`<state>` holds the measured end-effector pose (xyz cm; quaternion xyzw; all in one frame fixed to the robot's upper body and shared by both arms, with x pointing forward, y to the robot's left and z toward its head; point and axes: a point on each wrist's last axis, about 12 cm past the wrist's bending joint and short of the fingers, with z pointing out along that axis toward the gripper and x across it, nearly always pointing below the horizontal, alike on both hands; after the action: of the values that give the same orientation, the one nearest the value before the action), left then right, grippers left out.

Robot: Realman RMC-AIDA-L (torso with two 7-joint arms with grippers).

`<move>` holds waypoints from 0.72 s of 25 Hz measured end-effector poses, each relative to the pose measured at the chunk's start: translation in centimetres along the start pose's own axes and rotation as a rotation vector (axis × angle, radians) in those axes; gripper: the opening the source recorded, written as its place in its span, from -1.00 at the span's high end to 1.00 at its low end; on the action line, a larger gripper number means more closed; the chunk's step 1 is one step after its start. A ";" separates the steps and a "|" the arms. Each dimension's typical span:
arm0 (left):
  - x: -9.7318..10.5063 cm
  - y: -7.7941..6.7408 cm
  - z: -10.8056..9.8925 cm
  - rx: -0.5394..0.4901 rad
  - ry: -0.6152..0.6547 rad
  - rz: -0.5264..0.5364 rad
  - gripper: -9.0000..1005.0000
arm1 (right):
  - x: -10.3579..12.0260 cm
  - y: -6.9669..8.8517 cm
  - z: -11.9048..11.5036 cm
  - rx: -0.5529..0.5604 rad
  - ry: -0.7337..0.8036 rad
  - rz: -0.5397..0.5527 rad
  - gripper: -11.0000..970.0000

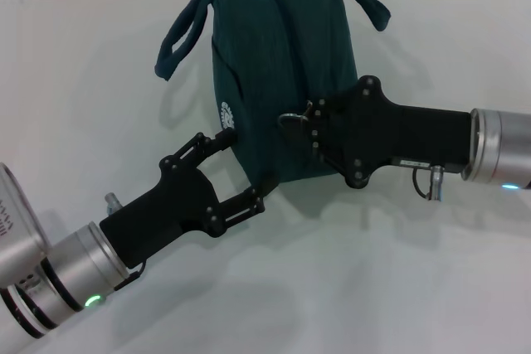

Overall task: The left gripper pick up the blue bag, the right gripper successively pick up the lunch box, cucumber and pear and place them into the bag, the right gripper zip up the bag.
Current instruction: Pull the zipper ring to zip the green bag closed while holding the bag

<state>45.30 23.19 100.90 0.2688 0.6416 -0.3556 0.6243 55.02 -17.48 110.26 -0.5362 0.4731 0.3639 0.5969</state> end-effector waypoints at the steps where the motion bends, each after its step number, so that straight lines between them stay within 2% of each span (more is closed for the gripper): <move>1: 0.0 0.0 0.0 0.000 0.000 0.001 -0.74 | 0.0 0.0 -0.1 0.002 0.000 0.001 0.95; 18: -0.1 0.1 0.2 0.004 -0.005 0.008 -0.70 | -0.1 0.2 -0.4 0.023 -0.021 0.010 0.94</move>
<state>45.52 23.13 101.04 0.2717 0.6384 -0.3551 0.6266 54.72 -17.88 110.28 -0.5230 0.4736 0.3671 0.6061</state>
